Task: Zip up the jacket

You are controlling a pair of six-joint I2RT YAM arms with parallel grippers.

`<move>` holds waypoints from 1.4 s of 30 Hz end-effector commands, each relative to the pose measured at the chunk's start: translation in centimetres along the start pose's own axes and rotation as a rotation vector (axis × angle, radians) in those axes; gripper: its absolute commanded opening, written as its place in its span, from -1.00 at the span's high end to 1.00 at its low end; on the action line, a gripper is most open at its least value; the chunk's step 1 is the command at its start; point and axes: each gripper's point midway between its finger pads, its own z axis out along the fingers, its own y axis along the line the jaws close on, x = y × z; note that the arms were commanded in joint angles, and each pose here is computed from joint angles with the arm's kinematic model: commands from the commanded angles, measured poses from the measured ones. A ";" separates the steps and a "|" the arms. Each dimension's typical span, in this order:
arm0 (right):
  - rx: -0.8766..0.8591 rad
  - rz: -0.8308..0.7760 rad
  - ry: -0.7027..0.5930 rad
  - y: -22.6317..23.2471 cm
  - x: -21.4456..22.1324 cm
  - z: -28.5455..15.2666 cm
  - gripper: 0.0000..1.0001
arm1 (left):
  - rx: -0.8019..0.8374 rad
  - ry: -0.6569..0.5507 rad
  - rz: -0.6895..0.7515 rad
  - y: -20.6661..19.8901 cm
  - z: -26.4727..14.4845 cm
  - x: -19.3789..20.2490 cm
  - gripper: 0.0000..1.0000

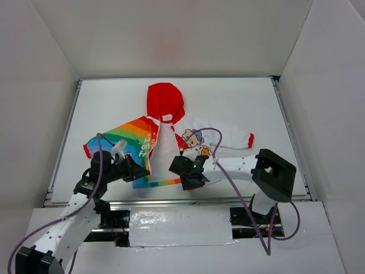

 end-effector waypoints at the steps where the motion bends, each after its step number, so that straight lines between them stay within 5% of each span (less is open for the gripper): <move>1: -0.002 0.005 0.004 0.0 0.8 0.5 -0.04 | 0.044 -0.006 0.039 -0.9 0.0 -0.4 1.00; 22: -0.009 0.047 -0.092 -0.5 -1.2 -1.7 -0.08 | 0.051 0.006 0.041 -1.0 0.2 -0.3 1.00; 42: 0.041 0.008 -0.027 -0.7 0.2 0.5 -0.06 | 0.071 0.005 0.048 -1.3 0.0 -0.2 1.00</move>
